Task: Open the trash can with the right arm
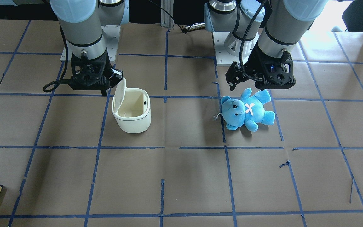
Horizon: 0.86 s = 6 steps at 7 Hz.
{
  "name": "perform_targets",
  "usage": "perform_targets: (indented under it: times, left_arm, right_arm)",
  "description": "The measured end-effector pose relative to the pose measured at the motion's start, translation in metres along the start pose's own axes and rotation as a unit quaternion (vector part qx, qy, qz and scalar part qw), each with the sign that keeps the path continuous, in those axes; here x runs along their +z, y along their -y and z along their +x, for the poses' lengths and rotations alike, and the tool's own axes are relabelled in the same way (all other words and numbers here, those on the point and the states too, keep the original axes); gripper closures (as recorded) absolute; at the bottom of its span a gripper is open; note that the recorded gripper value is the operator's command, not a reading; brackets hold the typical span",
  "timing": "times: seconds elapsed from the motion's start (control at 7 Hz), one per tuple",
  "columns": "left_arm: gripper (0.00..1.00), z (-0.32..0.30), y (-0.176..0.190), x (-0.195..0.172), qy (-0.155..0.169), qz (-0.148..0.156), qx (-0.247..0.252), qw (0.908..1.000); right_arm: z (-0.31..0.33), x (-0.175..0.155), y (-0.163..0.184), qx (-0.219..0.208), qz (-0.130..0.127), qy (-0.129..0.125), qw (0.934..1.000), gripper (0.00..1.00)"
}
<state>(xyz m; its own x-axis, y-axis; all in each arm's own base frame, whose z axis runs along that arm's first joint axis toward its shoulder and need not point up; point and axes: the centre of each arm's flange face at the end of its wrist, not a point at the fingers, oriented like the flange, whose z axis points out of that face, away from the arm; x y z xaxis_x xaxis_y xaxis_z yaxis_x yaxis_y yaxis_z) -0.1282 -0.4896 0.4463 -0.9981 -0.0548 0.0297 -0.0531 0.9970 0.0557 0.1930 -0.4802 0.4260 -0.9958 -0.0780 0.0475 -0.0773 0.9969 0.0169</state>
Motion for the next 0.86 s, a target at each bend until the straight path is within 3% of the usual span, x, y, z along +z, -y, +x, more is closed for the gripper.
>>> perform_targets:
  times: [0.43, 0.86]
  left_arm:
    - [0.00, 0.000, 0.000, 0.000, 0.000, 0.000, 0.000, 1.0000]
    - [0.00, 0.000, 0.000, 0.000, 0.000, 0.000, 0.000, 1.0000]
  right_arm:
    - [0.036, -0.041, 0.012, 0.033, 0.000, 0.005, 0.9994, 0.00]
    - [0.048, -0.064, 0.009, 0.043, -0.022, 0.006, 0.9988, 0.00]
